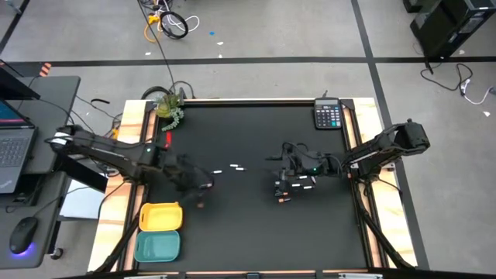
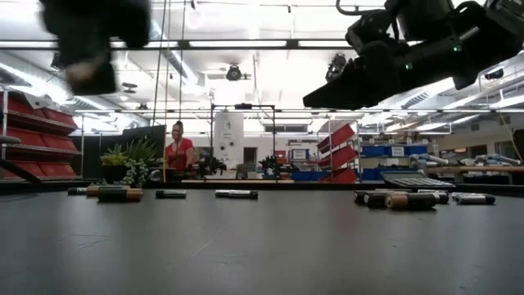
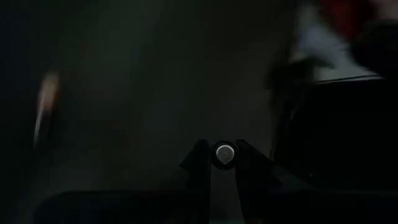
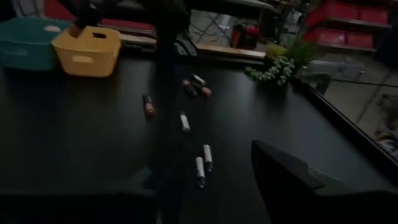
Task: Sort batteries
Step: Put the black battery into the yellow bin
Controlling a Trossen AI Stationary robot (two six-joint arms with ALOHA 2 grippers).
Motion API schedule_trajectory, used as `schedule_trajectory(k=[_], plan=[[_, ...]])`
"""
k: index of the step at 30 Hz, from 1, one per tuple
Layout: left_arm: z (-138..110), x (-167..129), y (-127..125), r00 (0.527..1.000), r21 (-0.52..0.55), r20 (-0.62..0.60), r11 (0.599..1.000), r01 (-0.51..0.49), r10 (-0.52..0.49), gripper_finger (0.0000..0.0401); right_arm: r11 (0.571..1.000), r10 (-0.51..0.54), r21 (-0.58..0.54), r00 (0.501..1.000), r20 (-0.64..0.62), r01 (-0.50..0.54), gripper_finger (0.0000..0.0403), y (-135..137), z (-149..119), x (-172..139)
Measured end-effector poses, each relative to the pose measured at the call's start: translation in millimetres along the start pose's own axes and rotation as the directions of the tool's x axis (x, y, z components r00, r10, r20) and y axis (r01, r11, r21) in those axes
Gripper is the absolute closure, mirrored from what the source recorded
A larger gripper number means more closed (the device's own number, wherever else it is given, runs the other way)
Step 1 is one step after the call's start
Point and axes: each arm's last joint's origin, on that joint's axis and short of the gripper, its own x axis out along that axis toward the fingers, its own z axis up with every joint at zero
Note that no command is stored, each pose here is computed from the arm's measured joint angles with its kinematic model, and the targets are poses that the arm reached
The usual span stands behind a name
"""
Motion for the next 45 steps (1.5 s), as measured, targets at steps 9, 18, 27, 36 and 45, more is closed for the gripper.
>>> schedule_trajectory(k=[9,18,27,36,45], plan=[[-52.1,7.3,-10.9,0.951,-0.255,-0.242,0.933,-0.253,0.192,0.0351,0.997,-0.007,-0.074,1.0,0.029,0.009,0.0233,2.6,3.1,-1.0],[-72.7,14.5,-12.0,0.889,-0.37,-0.376,0.837,-0.404,0.263,0.0232,0.995,-0.023,-0.095,0.999,0.043,0.027,0.0233,-1.3,4.3,0.0],[-50.6,-10.6,-29.1,0.92,-0.308,-0.142,0.867,-0.392,0.366,0.0229,0.997,-0.021,-0.078,0.999,0.028,0.023,0.0233,-1.1,2.7,0.0],[-5.5,-3.9,-14.3,0.839,-0.157,0.077,0.838,-0.523,0.538,0.0235,0.999,-0.008,-0.042,0.997,-0.073,0.005,0.0234,-6.3,-7.8,1.6],[43.3,54.5,8.1,0.861,0.215,0.008,0.84,-0.498,0.508,0.0234,0.999,0.049,0.006,0.997,-0.063,-0.048,0.0234,-10.1,-7.6,3.0]])
